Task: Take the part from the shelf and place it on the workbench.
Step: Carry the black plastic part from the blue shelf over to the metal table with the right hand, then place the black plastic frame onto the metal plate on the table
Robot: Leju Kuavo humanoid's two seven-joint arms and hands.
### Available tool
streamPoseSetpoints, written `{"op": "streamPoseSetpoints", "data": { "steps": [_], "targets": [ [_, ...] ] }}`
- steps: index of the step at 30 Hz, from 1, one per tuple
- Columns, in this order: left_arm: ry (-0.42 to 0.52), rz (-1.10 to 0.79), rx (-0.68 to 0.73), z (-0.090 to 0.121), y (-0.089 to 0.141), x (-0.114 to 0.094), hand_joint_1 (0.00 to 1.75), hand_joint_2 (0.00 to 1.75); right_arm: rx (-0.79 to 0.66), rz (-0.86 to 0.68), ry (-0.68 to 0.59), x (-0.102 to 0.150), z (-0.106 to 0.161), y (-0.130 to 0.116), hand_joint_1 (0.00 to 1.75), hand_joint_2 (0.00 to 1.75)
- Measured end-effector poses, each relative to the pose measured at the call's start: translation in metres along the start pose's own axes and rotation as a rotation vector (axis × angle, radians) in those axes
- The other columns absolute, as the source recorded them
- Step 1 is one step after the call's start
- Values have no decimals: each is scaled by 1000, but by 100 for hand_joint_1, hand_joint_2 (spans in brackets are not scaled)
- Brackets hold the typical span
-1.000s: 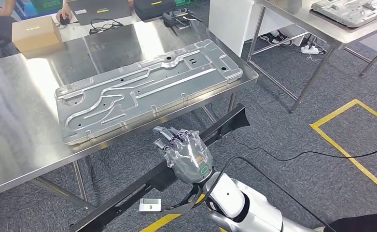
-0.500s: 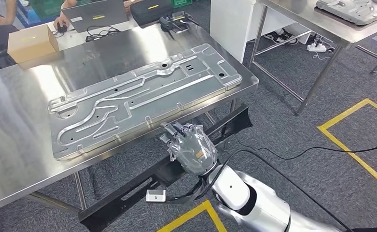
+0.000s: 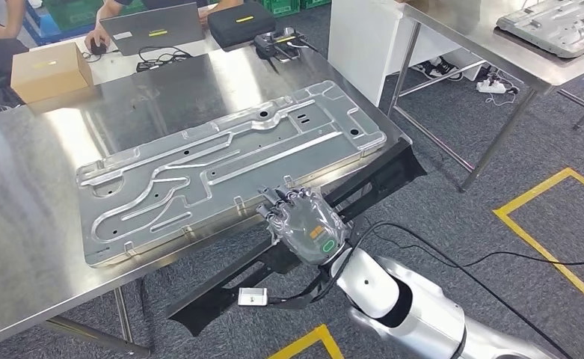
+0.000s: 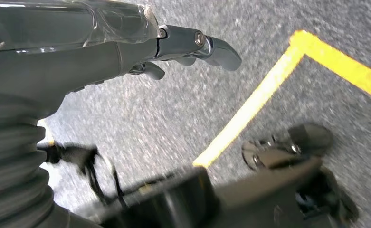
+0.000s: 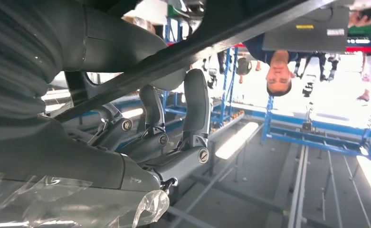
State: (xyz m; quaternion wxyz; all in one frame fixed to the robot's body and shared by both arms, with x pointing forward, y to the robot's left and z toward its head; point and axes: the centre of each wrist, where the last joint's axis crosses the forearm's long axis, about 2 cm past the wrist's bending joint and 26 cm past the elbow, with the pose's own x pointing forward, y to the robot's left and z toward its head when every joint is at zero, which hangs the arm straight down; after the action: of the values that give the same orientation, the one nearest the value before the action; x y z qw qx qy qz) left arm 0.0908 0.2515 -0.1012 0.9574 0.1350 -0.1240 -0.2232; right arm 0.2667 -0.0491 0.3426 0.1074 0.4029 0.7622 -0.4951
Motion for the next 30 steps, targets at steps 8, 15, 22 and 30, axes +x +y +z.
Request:
{"op": "streamPoseSetpoints", "data": {
  "steps": [8,15,22,30],
  "targets": [
    [13,-4,-3,0,0,-4,0,175,9,11,-23,5,6,3,175,175],
    [13,-1,5,-1,4,-3,0,175,-12,21,-29,6,5,2,175,175],
    [5,5,11,-2,6,0,0,175,-13,26,-36,8,8,3,175,175],
    [10,5,12,-2,5,-3,0,175,-8,36,-63,11,9,4,175,175]
  ]
}}
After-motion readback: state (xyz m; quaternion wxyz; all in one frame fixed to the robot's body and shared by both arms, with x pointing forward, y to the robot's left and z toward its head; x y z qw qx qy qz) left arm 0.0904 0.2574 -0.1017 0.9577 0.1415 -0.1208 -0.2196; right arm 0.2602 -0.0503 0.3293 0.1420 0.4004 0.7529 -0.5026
